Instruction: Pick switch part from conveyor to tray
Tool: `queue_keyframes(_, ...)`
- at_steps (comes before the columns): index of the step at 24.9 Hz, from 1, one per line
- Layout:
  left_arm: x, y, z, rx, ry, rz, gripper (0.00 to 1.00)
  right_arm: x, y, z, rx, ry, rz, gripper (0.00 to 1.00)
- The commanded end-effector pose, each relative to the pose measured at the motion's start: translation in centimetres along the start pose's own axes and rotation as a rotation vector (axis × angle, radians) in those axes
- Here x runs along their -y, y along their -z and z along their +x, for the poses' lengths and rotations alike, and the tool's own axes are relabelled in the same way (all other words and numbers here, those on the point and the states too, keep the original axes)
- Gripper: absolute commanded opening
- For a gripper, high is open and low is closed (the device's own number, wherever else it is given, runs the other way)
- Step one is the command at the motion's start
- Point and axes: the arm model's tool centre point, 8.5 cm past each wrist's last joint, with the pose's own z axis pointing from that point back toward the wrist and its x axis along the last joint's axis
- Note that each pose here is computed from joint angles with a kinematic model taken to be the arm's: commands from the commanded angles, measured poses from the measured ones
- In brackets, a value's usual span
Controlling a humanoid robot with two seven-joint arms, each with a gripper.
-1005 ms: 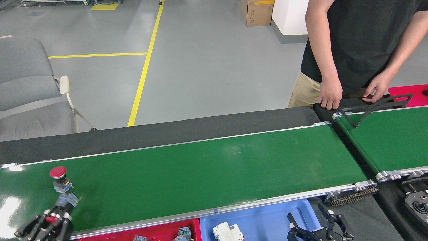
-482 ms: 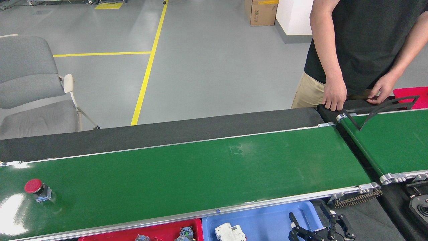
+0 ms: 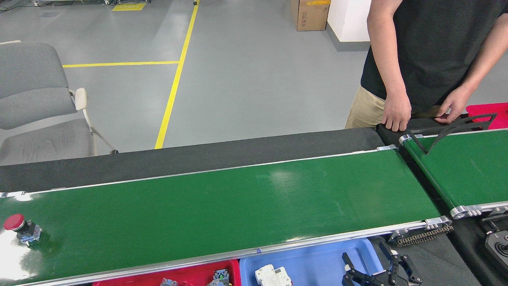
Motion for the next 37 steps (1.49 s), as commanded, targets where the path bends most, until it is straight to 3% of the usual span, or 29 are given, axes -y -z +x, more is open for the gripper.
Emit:
queue_keyframes(1, -0.6, 0.2, -0.6, -0.003, 0.042, 0.007, 1.00, 0.7, 0.2, -0.1, -0.002, -0.002, -0.026, 0.98)
queue_keyframes(9, -1.3, 0.4, -2.4, -0.099, 0.086, 0.009, 1.00, 0.7, 0.2, 0.0, 0.002, -0.002, -0.028, 0.98)
queue_keyframes(33, -1.3, 0.6, -2.1, -0.103, 0.082, 0.014, 1.00, 1.3, 0.6, -0.1, -0.003, -0.005, -0.046, 0.97)
queue_keyframes(37, -3.0, 3.5, -1.3, -0.084, 0.071, 0.090, 1.00, 1.3, 0.5, -0.4, -0.016, -0.003, -0.047, 0.97)
